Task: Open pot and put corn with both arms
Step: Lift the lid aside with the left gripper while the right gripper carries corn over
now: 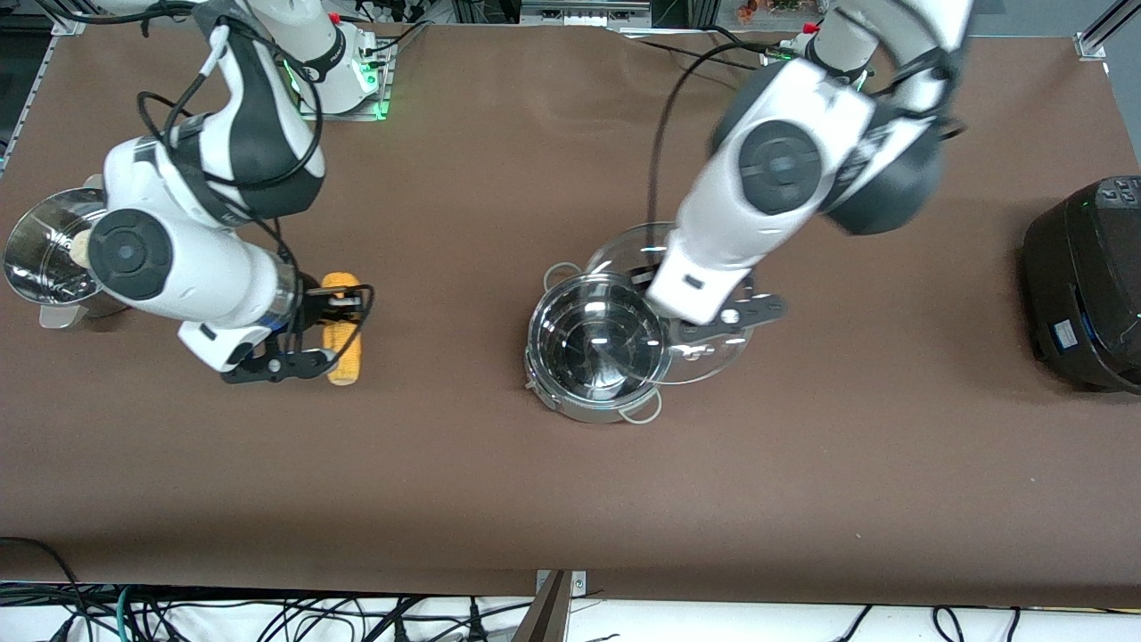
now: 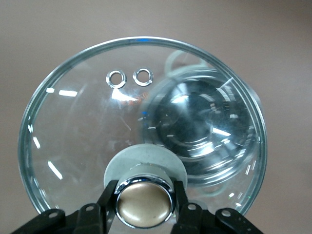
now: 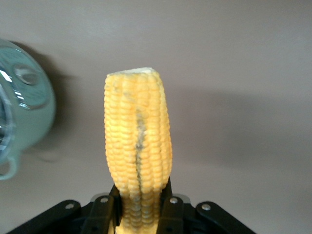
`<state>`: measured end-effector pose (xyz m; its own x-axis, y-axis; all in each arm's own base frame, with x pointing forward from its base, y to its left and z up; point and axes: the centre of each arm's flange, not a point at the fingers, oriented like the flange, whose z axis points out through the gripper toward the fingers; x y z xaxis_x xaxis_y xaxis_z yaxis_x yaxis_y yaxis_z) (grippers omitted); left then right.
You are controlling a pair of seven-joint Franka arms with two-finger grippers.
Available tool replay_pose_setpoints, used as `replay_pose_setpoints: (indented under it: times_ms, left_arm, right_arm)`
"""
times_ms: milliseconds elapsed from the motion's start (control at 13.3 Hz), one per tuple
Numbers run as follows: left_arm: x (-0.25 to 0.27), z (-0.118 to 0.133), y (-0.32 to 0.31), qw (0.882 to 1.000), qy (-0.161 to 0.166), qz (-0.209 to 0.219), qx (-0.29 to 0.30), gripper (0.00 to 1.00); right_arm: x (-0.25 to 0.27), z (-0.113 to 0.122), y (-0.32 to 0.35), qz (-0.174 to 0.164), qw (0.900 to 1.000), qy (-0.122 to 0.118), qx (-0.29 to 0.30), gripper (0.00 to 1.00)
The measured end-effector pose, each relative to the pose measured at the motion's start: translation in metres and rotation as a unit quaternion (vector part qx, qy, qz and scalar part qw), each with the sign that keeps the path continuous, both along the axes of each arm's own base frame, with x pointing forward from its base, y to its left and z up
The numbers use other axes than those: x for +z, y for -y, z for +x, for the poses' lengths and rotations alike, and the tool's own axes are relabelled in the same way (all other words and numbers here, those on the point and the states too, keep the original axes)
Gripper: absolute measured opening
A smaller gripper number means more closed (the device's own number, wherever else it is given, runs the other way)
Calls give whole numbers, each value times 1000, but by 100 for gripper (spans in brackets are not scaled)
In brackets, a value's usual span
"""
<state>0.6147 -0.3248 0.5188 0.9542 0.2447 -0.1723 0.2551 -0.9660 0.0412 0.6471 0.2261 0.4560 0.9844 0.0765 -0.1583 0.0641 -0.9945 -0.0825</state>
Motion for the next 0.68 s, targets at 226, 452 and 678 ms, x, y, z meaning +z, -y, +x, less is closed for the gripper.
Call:
replay_pose_setpoints:
  times_ms: [226, 452, 678]
  left_arm:
    - [5, 19, -122, 998, -32, -1, -58, 51]
    - [-37, 29, -258, 994, -51, -15, -95, 51]
    - [-110, 11, -343, 994, -35, -30, -102, 51]
  right_arm:
    - [-12, -14, -72, 21, 999, 3, -50, 32]
    - [-46, -36, -164, 36, 995, 32, -83, 32]
    - [-94, -72, -251, 49, 993, 48, -96, 32]
